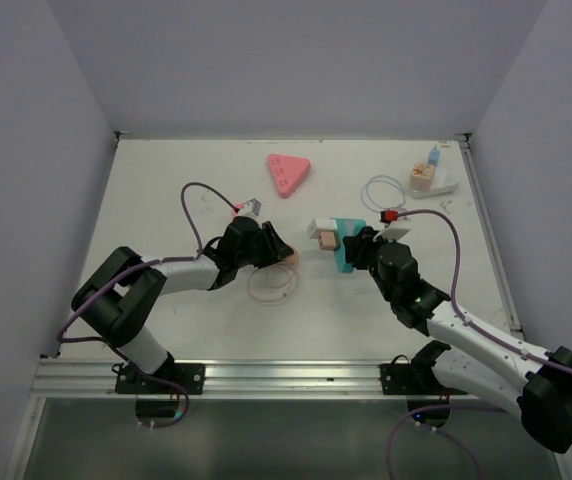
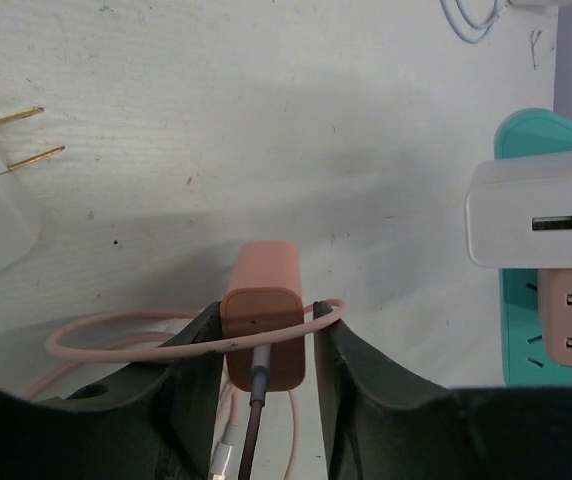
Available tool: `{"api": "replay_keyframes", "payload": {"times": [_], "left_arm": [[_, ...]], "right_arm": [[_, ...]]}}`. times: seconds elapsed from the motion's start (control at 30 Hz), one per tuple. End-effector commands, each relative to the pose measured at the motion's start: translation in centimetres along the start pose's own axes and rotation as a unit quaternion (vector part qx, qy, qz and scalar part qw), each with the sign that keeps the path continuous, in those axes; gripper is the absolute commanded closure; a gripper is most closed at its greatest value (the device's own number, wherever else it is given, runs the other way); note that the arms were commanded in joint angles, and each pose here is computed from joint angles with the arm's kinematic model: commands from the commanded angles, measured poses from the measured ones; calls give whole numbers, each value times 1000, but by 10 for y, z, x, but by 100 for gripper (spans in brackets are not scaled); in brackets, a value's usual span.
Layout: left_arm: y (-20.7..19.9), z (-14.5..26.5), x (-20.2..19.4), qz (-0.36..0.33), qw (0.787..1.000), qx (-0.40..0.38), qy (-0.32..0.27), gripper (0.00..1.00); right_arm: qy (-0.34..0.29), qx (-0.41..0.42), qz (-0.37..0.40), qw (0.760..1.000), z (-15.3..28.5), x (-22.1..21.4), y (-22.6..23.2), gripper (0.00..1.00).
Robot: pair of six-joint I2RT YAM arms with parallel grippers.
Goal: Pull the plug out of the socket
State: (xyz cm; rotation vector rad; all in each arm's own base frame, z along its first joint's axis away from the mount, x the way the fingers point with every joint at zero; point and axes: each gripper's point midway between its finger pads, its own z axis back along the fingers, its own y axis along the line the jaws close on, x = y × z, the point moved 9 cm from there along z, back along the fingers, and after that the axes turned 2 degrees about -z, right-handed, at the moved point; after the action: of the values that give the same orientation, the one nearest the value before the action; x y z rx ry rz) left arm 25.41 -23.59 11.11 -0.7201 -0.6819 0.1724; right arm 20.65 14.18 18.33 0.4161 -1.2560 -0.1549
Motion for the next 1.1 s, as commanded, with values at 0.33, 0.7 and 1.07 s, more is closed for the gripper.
{"api": "replay_keyframes", "payload": {"times": [0.33,0.7,1.07], "left_arm": [[3,17,3,-12,999,-20,-39,17],[-20,83,27,8,994,-16,-107,0],[-75,90,15,55,989,-106,-89,5]], "right_arm": [[-45,89,-27,995,-2,39,34,100],[-37,112,-17,993,0,41,40,100],[-23,152,-48,987,-2,38,52,100]]}}
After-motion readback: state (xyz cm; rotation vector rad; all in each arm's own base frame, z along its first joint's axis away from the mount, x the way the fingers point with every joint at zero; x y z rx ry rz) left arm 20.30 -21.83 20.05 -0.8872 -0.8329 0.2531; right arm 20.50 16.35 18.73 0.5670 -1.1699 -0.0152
